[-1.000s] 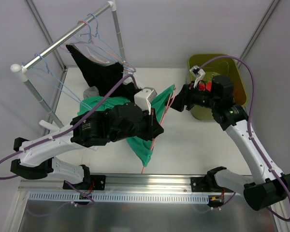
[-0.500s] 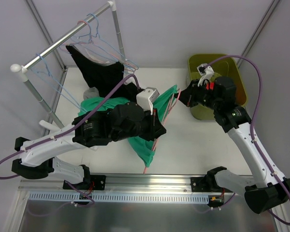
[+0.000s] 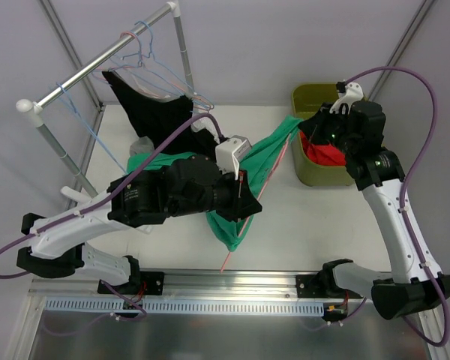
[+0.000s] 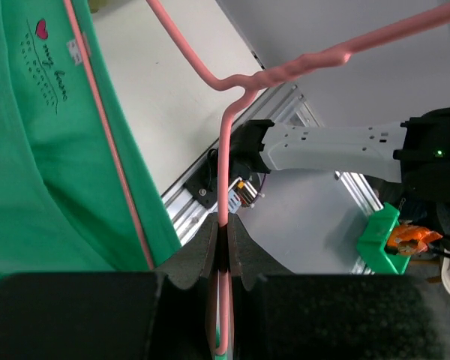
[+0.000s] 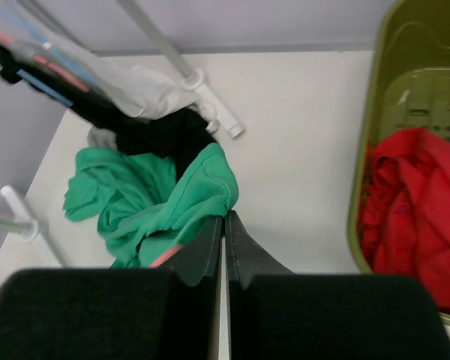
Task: Remove the tank top from the hanger
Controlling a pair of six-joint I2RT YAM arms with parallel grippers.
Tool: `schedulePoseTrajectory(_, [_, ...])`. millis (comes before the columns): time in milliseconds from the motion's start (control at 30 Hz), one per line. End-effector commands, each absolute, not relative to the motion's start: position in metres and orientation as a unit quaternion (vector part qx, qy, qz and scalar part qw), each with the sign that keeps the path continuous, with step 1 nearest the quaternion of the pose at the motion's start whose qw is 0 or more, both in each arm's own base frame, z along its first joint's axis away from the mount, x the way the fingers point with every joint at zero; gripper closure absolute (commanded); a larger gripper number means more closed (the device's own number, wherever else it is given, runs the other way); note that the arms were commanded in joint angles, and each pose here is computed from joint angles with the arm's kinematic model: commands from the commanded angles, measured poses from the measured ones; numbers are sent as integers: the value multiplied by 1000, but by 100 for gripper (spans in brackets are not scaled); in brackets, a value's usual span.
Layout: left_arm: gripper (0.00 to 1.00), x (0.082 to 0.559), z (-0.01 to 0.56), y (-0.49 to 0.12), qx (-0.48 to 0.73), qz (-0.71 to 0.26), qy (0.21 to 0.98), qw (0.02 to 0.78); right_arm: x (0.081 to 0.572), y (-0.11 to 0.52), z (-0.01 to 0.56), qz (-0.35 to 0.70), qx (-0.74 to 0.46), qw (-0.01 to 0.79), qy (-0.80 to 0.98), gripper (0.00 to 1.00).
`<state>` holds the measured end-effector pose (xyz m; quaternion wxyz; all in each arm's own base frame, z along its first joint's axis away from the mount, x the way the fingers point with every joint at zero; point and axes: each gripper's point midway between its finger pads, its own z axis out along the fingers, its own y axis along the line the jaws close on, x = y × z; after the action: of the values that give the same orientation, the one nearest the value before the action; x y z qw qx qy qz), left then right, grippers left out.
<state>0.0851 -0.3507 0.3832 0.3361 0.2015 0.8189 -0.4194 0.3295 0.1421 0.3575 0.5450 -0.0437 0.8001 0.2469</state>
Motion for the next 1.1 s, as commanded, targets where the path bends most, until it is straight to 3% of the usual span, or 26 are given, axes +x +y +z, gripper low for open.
schedulePoseTrajectory(0, [100,71,442,-363,233,-491,762,352,349,107,362,186,-1,559,808,100])
schedulePoseTrajectory(267, [100,127,539,-342,209,-436,687,543,316,121,386,259,-20,561,786,99])
schedulePoseTrajectory(367, [100,157,569,-357,211,-376,654,622,289,130,425,301,-38,580,756,100])
schedulePoseTrajectory(567, [100,176,687,-321,136,-355,508,773,213,127,570,332,-97,664,663,100])
schedulePoseTrajectory(700, [100,176,715,-300,117,-326,444,826,180,121,623,341,-102,708,610,100])
schedulePoseTrajectory(833, [100,187,718,-280,97,-263,432,857,187,119,599,329,-96,693,634,100])
schedulePoseTrajectory(933, [100,199,701,-276,72,-249,463,848,215,126,528,327,-84,628,701,100])
schedulePoseTrajectory(967, [100,201,695,-274,65,-250,473,843,234,132,479,329,-70,582,740,100])
schedulePoseTrajectory(1067, [100,208,656,-267,31,-252,526,811,237,145,392,346,-52,510,785,100])
